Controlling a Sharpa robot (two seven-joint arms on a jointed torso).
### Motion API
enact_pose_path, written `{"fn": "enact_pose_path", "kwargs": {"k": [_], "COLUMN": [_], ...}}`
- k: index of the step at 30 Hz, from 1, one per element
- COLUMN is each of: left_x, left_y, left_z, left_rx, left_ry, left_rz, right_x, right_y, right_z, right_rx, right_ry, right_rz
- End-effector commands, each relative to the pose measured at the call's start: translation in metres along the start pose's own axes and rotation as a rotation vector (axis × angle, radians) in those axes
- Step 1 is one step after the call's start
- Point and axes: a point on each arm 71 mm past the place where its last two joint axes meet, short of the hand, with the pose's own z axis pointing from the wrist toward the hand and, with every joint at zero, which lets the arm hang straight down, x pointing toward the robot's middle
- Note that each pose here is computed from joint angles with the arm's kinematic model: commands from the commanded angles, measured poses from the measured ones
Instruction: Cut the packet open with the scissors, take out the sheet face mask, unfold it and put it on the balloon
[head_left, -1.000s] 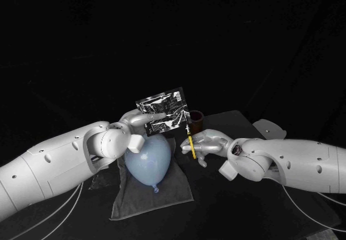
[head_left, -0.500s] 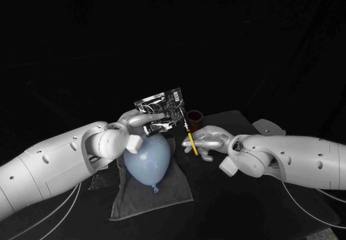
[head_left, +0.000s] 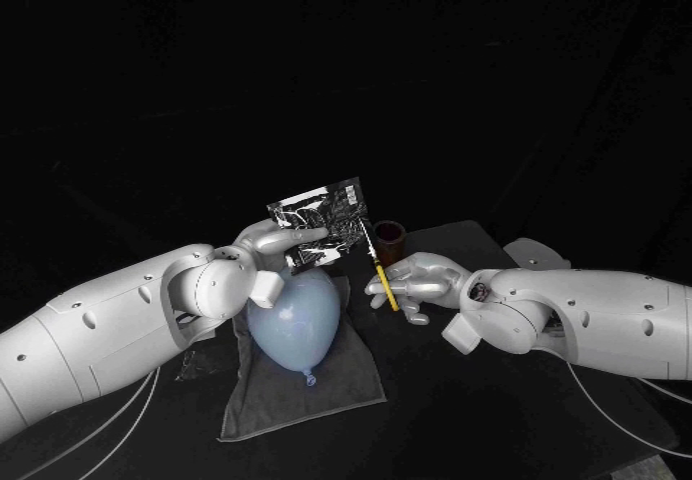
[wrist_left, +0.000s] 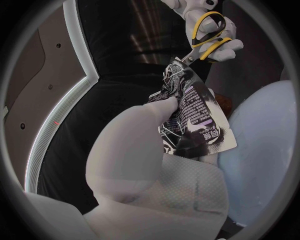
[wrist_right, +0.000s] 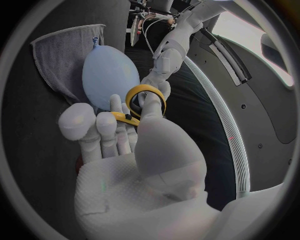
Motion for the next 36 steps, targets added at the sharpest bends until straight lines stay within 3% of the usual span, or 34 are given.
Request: {"fn": "enact_pose_path", "kwargs": {"k": [1,21,36], "left_x": [0.0030,0.0042,0.0025], "left_y": [0.0006,0.0005,0.0005], "left_z": [0.0003,0.0011,0.0007], "left_rx": [0.000,0.002,0.003], "left_ry": [0.027,0.031,0.032], "left_rz": [0.009,0.009,0.008], "right_x": [0.003,0.015,0.019], "right_y": [0.003,0.010,0.002], "right_z": [-0.001,-0.009,-0.014], "right_rx": [-0.005,-0.069,-0.058], "right_ry": [0.027,-0.022,-0.023], "right_rz": [0.023,0.083,0.102]}}
